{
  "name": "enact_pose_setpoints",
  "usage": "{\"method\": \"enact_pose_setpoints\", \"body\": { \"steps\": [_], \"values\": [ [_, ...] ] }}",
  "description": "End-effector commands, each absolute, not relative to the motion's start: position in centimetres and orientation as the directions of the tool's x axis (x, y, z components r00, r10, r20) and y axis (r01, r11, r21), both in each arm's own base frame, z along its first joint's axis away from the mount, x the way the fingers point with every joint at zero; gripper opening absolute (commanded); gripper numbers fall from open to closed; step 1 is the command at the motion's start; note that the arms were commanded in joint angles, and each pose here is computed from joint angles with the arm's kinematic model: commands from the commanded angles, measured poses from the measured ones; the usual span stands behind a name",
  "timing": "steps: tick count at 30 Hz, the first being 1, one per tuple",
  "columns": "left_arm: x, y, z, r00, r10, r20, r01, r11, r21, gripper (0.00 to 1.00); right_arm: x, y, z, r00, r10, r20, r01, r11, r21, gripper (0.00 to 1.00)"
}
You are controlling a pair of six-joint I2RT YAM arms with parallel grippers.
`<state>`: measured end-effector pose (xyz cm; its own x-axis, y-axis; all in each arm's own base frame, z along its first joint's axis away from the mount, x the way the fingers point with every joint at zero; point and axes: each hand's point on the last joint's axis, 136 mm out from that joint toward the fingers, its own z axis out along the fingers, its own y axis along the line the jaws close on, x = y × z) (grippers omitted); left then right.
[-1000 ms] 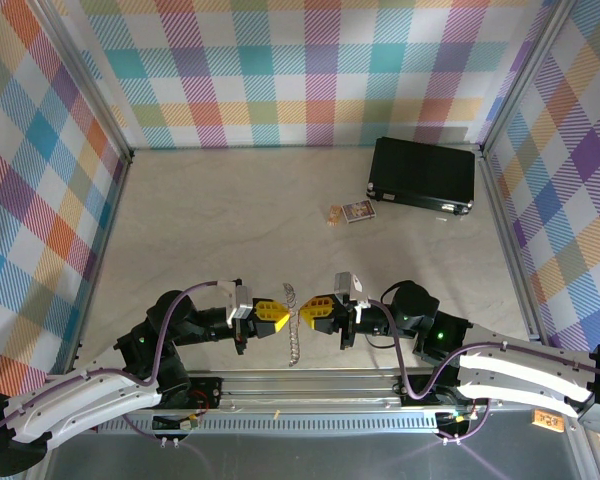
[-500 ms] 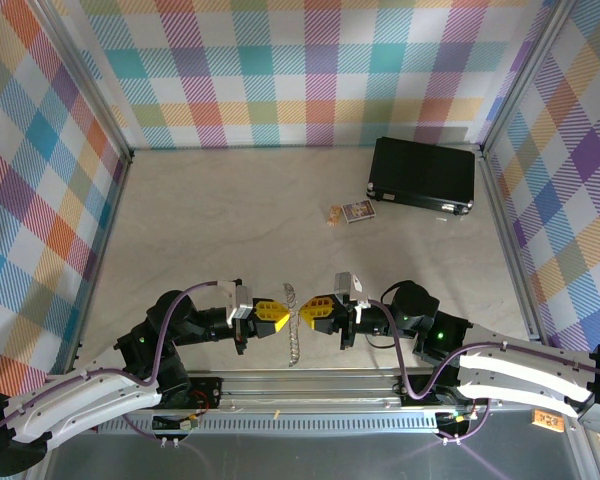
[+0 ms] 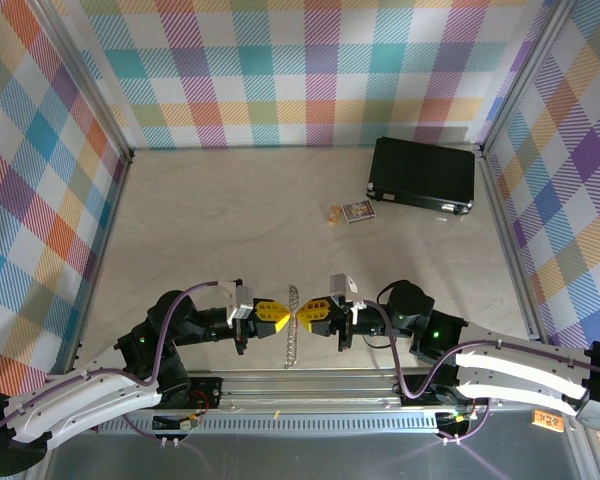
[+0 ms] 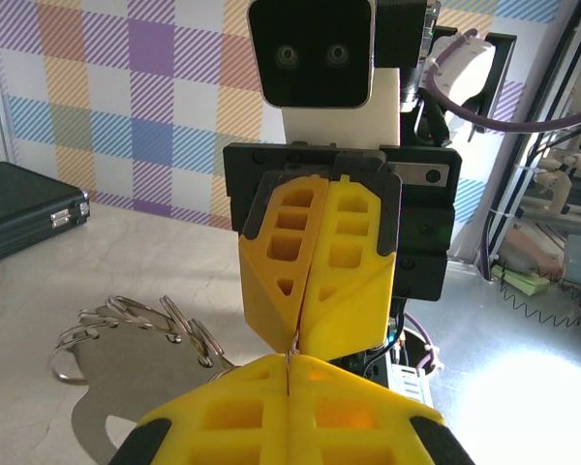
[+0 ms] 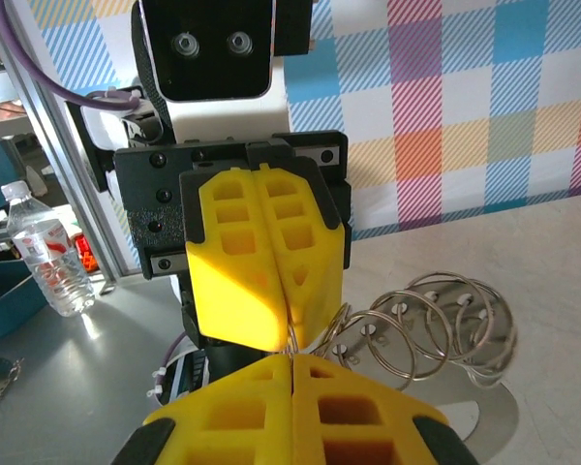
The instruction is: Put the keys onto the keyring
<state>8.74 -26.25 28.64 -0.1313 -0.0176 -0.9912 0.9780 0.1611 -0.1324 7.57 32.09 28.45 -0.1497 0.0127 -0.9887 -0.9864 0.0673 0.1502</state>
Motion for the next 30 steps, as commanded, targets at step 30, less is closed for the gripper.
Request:
{"method": "enact_pose_setpoints", "body": {
  "steps": [30],
  "values": [
    [8.83,-26.64,29.43,-0.106,-0.021,-0.994,0.982,0.158,-0.108,0.0,6.03,32.19,30.35,-0.123,0.029,-0.992,-0.992,-0.016,0.123,0.0]
  ]
}}
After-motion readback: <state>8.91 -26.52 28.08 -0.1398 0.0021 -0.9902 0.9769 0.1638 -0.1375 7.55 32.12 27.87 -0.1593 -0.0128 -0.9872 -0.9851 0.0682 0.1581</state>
